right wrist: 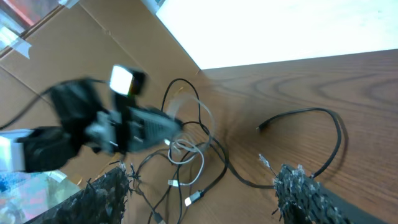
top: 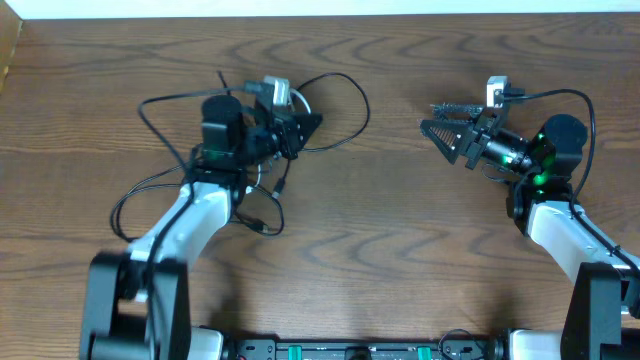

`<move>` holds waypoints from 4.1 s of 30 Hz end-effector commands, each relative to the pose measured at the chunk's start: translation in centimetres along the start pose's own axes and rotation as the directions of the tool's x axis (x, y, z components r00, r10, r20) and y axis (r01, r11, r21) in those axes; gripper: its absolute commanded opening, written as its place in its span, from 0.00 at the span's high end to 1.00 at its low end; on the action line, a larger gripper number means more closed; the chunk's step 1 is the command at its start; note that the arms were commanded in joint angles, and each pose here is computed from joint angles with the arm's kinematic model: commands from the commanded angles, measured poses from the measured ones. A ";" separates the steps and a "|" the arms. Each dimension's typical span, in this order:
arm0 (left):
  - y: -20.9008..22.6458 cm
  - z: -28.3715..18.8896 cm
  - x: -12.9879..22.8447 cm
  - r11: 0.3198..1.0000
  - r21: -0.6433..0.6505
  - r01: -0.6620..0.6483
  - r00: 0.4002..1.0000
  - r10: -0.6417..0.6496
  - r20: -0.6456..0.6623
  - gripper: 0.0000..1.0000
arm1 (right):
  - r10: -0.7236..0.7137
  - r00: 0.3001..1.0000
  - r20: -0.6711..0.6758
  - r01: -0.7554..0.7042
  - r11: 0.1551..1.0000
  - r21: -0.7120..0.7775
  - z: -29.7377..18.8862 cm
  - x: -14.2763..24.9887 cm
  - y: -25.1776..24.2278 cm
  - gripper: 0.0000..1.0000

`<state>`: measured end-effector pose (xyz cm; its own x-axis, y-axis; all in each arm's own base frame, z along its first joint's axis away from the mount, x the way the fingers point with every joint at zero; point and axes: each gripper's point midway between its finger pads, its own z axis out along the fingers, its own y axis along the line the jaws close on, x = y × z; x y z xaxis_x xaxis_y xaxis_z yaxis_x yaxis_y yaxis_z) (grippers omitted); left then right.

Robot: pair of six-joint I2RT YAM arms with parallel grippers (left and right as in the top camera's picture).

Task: Untangle cables
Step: 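Lift the bundle with the left gripper and raise it toward the right gripper, then grasp the white cable with the right gripper beside the left gripper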

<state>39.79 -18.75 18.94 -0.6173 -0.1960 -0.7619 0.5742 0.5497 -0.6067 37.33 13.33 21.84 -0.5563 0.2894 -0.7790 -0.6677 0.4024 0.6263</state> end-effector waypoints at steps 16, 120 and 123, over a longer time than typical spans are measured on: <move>-20.3 -12.0 -11.8 0.855 0.217 -0.472 0.811 0.324 0.487 0.92 | -0.049 0.999 -0.016 0.049 0.999 -0.025 0.7 0.4 0.8 0.18; -12.0 -1.5 -1.0 0.938 -0.091 -0.336 0.939 0.341 0.050 0.40 | -0.421 0.797 0.433 0.455 0.890 0.028 5.8 -6.0 10.9 0.99; -10.3 -1.6 -0.8 0.931 -0.173 -0.321 0.943 0.331 0.030 0.40 | -0.415 0.771 0.483 0.473 0.881 0.001 5.1 -6.8 12.3 0.99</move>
<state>31.69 -24.62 27.02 -0.4070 -0.0411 -0.9125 0.7173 0.6042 -0.3471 35.85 21.23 32.86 0.0788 0.4196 -0.9043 -0.8415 0.5143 0.1653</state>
